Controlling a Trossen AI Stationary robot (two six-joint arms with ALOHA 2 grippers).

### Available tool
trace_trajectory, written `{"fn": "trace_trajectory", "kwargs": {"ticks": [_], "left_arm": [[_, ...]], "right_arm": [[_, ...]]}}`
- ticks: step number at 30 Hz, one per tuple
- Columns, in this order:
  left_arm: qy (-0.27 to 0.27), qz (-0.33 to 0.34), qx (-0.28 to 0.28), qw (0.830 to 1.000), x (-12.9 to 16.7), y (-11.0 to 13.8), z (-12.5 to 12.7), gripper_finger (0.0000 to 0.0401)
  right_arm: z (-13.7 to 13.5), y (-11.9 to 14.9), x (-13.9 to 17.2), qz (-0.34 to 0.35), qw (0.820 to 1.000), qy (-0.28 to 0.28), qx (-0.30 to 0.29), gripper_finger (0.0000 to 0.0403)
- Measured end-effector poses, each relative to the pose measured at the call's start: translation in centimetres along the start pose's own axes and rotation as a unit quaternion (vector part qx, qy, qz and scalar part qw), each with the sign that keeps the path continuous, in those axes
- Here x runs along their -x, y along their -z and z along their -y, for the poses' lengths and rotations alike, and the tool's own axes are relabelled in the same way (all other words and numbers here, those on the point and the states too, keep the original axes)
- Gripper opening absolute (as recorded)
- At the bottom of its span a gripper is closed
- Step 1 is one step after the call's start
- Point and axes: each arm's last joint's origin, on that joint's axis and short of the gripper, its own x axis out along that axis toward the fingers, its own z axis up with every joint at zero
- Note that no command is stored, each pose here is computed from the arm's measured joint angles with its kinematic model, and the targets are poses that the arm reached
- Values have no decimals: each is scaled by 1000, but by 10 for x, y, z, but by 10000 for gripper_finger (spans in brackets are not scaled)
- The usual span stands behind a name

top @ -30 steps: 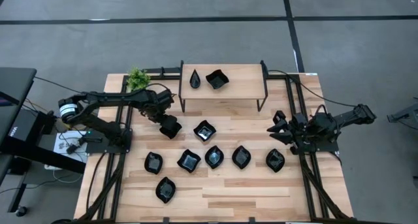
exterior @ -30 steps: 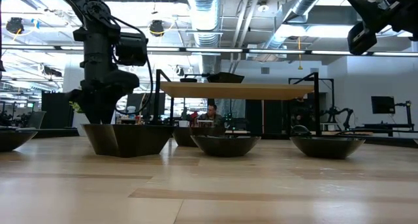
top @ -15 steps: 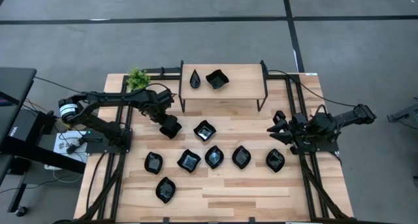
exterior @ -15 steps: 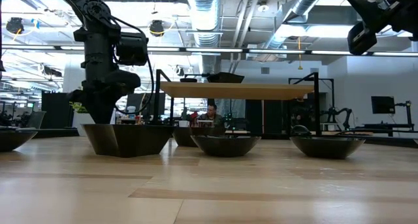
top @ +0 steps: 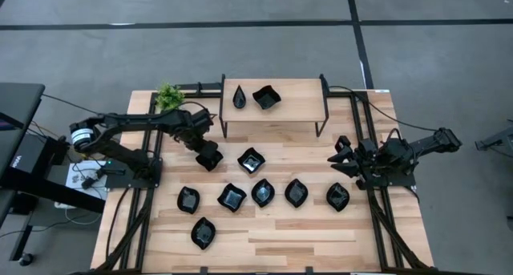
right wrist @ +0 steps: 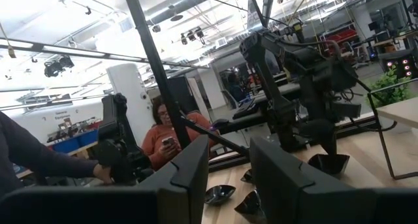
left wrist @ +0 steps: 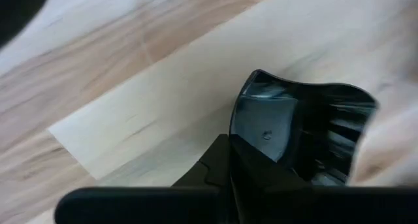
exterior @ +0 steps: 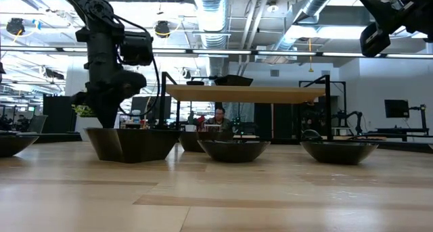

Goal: Pick & Place Mini shaped plates
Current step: Stack the black distorted square plate on top of the black distorted square plates on the shelf

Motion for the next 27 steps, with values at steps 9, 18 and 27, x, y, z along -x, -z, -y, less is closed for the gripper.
{"fn": "trace_trajectory", "kwargs": {"ticks": [9, 18, 27], "left_arm": [[109, 63, -10, 992, 47, 15, 2, 4], [248, 171, -15, 953, 102, 32, 19, 4], [262, 233, -52, 935, 133, 2, 71, 4]], "right_arm": [[0, 0, 0, 0, 1000, 0, 0, 108], [0, 0, 0, 0, 1000, 0, 0, 108], [0, 0, 0, 0, 1000, 0, 0, 108]]}}
